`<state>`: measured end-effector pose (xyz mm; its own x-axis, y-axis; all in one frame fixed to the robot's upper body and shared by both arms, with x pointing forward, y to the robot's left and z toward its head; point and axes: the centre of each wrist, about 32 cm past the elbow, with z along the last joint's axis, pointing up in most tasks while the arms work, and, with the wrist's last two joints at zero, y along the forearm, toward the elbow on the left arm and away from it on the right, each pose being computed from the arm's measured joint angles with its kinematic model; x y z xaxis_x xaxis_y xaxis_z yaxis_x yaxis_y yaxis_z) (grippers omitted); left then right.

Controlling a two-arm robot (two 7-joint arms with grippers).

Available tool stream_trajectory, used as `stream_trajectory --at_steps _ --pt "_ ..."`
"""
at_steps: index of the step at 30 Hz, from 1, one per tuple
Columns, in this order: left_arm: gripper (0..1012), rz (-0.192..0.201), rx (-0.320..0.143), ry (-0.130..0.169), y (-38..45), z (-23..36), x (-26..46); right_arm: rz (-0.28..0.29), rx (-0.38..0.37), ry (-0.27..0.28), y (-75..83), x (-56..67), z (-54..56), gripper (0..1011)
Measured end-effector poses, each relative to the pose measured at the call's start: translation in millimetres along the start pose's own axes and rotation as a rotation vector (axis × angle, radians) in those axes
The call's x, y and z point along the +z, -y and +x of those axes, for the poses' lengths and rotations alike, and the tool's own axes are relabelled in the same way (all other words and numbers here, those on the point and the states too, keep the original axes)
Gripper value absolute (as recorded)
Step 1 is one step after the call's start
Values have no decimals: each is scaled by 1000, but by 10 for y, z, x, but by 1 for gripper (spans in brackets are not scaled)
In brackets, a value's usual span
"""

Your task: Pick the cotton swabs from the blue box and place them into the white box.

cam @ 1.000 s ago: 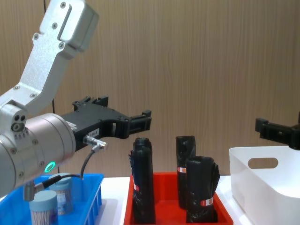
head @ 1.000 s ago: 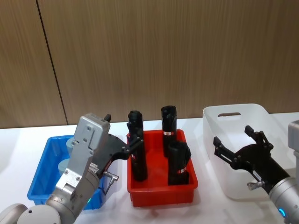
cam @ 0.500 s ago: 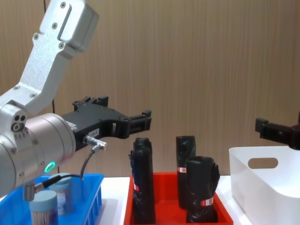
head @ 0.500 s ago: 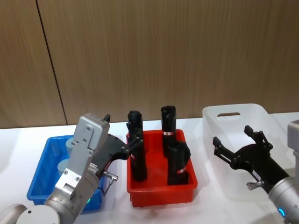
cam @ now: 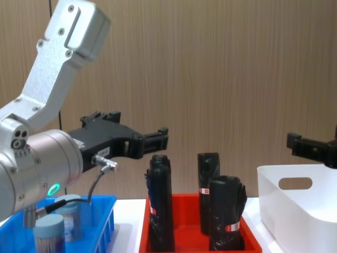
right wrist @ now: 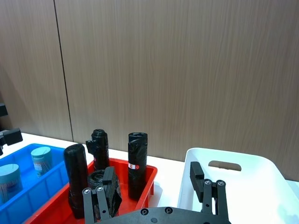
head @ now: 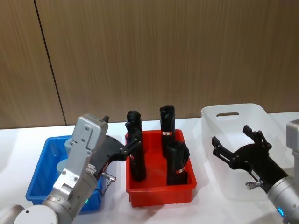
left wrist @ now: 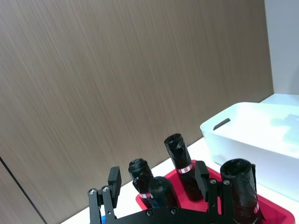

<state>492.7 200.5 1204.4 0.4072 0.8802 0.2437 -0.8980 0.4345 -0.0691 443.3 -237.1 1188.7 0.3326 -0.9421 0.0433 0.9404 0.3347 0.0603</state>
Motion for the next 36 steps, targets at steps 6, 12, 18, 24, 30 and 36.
stream_trajectory --at_steps 6,12,18,24,30,36 --pt "1003 29 0 -20 -13 49 -28 0 0 0 0 0 0 1002" --pt "1003 55 13 -49 -40 108 -63 0 0 0 0 0 0 1002" --pt "1003 87 54 -97 -88 170 -101 0 0 0 0 0 0 1002" --pt "1003 127 115 -157 -161 217 -142 0 0 0 0 0 0 1002" --pt "1003 176 172 -211 -238 249 -176 0 0 0 0 0 0 1002" --pt "1003 238 216 -252 -299 283 -197 0 0 0 0 0 0 1002"
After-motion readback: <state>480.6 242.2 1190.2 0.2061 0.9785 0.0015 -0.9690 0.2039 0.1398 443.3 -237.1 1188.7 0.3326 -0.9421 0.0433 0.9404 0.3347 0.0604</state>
